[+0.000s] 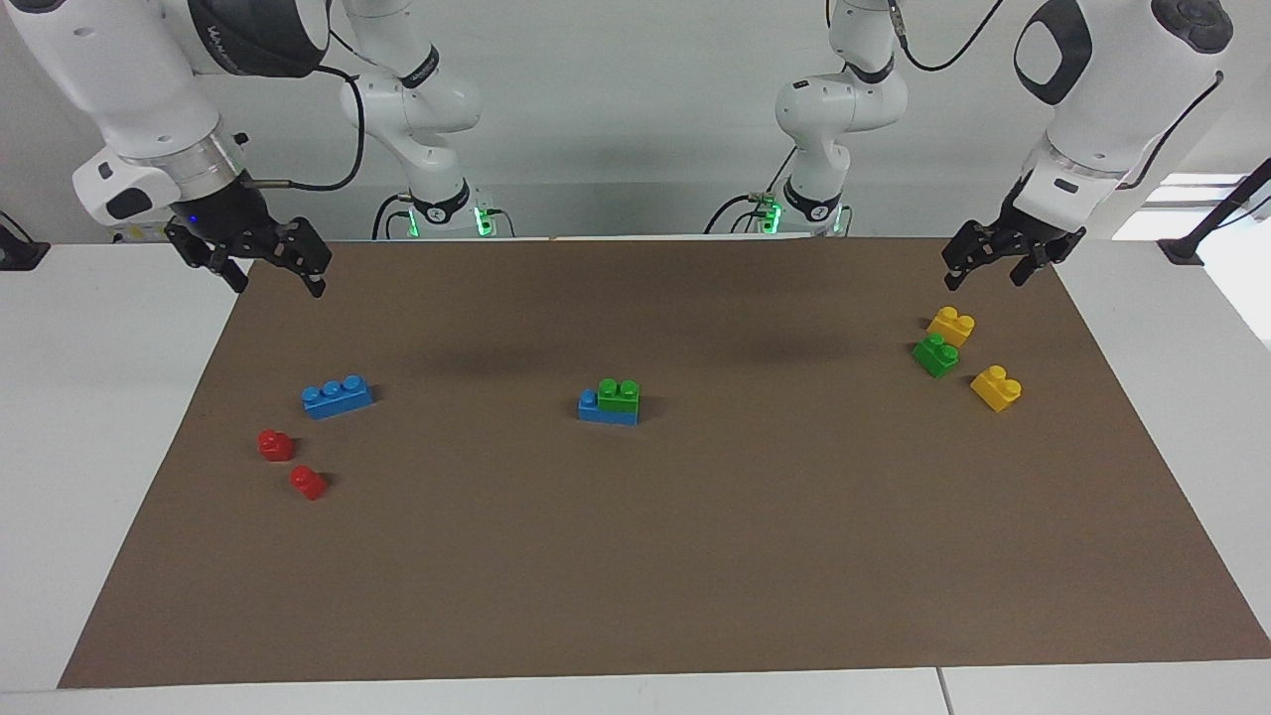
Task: Remove green block with left arm and hold with right
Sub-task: 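Move the left gripper and the right gripper toward the joined blocks, then grasp the green block with the left gripper while the right gripper grasps blue, then pull the green block away from the blue block with both grippers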
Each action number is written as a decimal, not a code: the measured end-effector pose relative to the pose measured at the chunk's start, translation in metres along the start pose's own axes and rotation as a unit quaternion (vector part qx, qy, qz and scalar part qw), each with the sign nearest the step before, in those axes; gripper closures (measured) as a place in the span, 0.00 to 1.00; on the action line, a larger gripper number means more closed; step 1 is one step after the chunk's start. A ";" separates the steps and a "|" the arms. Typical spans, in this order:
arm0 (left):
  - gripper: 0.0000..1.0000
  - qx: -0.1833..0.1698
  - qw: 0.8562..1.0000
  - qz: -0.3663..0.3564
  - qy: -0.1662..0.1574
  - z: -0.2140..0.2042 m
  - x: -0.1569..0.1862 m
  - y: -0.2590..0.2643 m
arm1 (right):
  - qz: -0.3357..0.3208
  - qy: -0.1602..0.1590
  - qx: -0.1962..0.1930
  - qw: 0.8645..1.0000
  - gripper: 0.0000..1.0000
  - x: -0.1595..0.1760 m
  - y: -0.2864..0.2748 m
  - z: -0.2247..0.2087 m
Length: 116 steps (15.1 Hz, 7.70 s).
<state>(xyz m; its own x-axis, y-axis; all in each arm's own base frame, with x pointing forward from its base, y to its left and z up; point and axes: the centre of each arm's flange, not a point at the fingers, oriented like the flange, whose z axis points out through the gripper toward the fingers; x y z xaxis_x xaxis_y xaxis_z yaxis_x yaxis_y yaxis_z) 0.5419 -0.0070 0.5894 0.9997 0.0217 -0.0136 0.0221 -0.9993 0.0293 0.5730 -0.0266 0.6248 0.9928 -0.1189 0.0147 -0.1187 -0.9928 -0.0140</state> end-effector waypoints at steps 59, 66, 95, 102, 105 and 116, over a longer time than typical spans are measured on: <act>0.00 -0.025 0.718 -0.695 -0.028 0.204 -0.018 0.399 | 0.669 -0.172 0.151 0.707 0.00 -0.053 -0.242 0.267; 0.00 -0.020 0.707 -0.707 -0.017 0.219 -0.016 0.417 | 0.683 -0.147 0.149 0.700 0.00 -0.047 -0.246 0.314; 0.00 -0.020 0.699 -0.715 0.007 0.250 -0.039 0.446 | 0.678 -0.131 0.162 0.705 0.49 -0.051 -0.263 0.331; 0.00 -0.029 0.684 -0.729 0.018 0.253 -0.040 0.447 | 0.646 -0.122 0.170 0.734 0.66 -0.054 -0.270 0.330; 0.00 -0.032 0.682 -0.730 0.019 0.254 -0.042 0.450 | 0.642 -0.121 0.171 0.738 0.66 -0.054 -0.271 0.330; 0.65 -0.040 0.684 -0.727 0.045 0.258 -0.040 0.447 | 0.639 -0.127 0.177 0.738 0.66 -0.055 -0.272 0.331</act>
<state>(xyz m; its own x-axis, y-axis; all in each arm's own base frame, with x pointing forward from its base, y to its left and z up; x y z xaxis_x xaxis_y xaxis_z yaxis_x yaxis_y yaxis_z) 0.5079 -0.4625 0.3456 -0.0826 0.9963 -0.0247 0.9909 0.0847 0.1042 0.5556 0.2536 0.2967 0.0505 -0.9041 -0.4244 -0.9933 -0.0014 -0.1151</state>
